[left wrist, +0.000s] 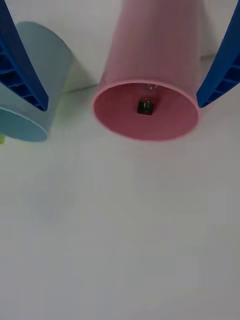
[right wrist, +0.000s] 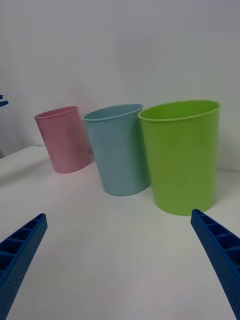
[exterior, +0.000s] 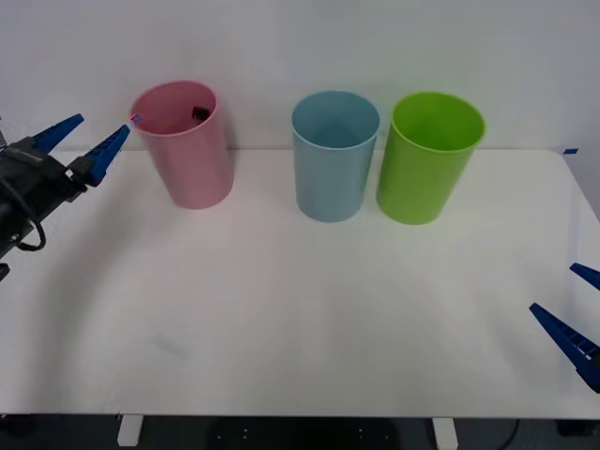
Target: Grasp the object on the table and drop it into the matching bin: aluminum can to the light blue bin, PET bottle to the pink bin.
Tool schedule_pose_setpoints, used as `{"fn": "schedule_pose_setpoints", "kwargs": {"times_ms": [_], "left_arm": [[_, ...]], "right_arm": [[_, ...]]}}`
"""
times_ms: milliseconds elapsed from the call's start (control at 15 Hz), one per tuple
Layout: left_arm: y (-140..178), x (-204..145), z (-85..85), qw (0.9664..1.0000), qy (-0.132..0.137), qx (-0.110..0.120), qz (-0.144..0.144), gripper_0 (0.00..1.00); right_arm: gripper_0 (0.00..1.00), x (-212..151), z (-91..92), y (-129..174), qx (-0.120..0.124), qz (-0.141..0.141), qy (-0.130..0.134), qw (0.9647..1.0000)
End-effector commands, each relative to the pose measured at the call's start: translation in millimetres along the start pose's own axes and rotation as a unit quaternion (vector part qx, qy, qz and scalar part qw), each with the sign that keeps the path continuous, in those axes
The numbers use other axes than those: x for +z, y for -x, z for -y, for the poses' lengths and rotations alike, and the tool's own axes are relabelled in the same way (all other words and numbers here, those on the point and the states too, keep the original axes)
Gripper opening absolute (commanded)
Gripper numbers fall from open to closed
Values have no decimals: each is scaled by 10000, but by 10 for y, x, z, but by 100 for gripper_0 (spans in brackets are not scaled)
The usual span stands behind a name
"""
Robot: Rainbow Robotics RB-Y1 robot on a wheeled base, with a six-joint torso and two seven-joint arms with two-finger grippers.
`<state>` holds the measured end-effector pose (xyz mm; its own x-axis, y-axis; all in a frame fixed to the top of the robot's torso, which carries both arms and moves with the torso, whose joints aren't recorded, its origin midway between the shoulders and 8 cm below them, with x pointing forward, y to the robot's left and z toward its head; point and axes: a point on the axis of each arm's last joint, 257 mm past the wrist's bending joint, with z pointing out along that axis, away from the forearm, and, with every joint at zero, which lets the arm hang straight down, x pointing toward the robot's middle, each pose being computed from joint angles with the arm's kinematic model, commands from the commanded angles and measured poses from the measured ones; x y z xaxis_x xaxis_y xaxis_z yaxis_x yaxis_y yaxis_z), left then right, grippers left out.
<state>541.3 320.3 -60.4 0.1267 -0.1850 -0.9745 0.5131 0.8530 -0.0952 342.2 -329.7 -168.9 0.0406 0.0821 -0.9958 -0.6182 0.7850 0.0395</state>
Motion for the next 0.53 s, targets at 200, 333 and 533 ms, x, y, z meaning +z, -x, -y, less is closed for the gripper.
{"fn": "schedule_pose_setpoints", "kwargs": {"times_ms": [200,333,533], "left_arm": [[-97,-648,-60,9996,-7,136,-227,100],[-189,-884,-87,9988,-11,275,-398,100],[-330,-1233,-110,9973,30,454,-581,100]], "right_arm": [[100,0,0,0,0,0,0,10000],[100,0,0,0,0,0,0,10000],[100,0,0,0,0,0,0,10000]]}}
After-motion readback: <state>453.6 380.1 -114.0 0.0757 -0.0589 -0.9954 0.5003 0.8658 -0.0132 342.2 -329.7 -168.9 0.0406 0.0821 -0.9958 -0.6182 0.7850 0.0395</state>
